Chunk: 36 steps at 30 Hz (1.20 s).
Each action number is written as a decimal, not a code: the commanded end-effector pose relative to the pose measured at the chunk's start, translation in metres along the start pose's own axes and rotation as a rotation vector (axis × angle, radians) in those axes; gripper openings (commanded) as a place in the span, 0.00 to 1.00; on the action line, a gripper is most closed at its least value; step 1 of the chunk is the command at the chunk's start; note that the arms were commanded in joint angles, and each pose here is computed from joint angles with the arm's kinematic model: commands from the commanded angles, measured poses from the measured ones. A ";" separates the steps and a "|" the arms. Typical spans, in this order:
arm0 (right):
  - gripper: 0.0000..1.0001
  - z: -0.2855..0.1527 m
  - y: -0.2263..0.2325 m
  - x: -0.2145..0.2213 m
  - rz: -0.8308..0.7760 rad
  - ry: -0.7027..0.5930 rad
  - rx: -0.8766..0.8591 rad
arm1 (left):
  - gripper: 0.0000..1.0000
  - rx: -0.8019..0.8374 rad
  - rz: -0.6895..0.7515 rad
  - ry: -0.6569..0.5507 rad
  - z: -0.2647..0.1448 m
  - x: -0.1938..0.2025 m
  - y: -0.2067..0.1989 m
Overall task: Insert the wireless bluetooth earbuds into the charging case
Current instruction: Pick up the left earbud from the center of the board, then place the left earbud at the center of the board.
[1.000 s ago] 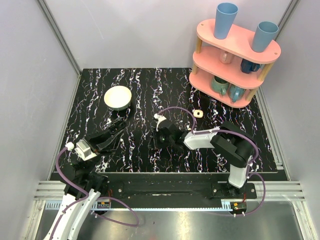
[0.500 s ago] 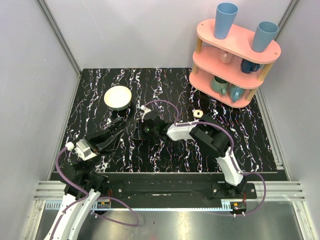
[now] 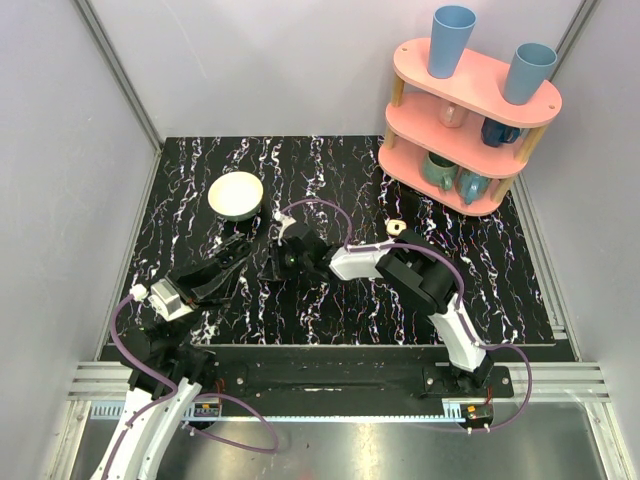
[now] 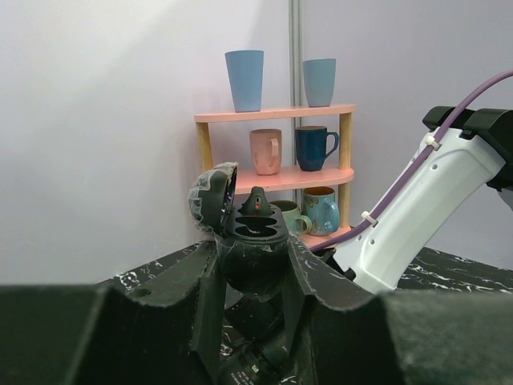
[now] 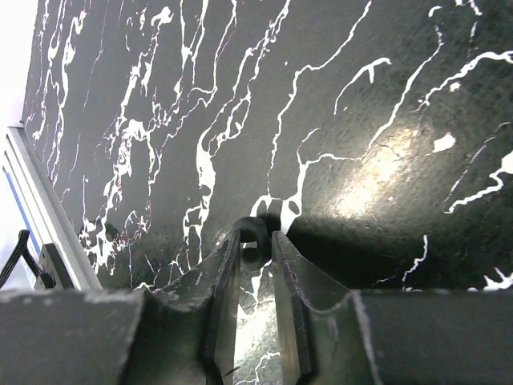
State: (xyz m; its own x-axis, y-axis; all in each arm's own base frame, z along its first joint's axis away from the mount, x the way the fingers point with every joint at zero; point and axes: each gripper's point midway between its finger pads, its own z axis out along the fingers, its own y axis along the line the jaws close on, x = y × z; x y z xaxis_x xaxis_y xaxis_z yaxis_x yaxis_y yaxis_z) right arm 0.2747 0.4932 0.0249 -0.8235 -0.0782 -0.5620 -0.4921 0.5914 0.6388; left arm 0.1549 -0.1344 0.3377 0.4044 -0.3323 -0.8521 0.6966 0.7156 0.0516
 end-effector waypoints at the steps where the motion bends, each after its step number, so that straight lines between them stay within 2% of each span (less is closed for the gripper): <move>1: 0.27 0.005 -0.011 0.025 -0.034 0.071 0.033 | 0.00 0.034 0.042 -0.116 -0.006 -0.033 -0.011; 8: 0.21 0.003 -0.009 0.019 -0.064 0.054 0.031 | 0.00 0.031 0.037 -0.116 -0.005 -0.033 -0.010; 9: 0.14 0.002 -0.009 0.020 -0.068 0.053 0.030 | 0.00 0.034 0.037 -0.117 -0.005 -0.033 -0.011; 10: 0.11 0.001 -0.006 0.016 -0.079 0.035 0.016 | 0.00 0.034 0.038 -0.117 -0.005 -0.033 -0.011; 13: 0.05 -0.008 0.007 0.007 -0.114 -0.005 -0.032 | 0.00 0.034 0.040 -0.117 -0.006 -0.034 -0.011; 15: 0.05 -0.019 0.008 0.007 -0.121 -0.027 -0.038 | 0.00 0.034 0.039 -0.115 -0.005 -0.033 -0.010; 17: 0.01 -0.036 0.021 -0.010 -0.144 -0.086 -0.053 | 0.00 0.036 0.039 -0.118 -0.006 -0.034 -0.011; 20: 0.00 -0.067 0.031 -0.006 -0.184 -0.109 -0.104 | 0.00 0.030 0.040 -0.120 -0.006 -0.035 -0.010; 25: 0.00 -0.145 0.083 0.013 -0.270 -0.148 -0.395 | 0.00 0.034 0.040 -0.123 -0.006 -0.035 -0.011; 27: 0.00 -0.178 0.104 0.012 -0.301 -0.187 -0.478 | 0.00 0.035 0.040 -0.124 -0.007 -0.035 -0.011; 30: 0.00 -0.216 0.131 0.014 -0.349 -0.178 -0.586 | 0.00 0.036 0.040 -0.125 -0.006 -0.035 -0.011; 36: 0.00 -0.254 0.156 0.013 -0.399 -0.168 -0.671 | 0.00 0.041 0.040 -0.122 -0.005 -0.034 -0.011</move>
State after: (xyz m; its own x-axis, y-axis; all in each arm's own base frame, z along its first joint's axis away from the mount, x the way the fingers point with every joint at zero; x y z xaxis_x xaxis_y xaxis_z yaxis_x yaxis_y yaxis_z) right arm 0.1325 0.3881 0.2269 -0.5638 -0.0159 -0.8258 -0.8258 0.0274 0.5633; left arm 0.1533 -0.1329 0.3422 0.4173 -0.3409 -0.8424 0.6959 0.7160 0.0550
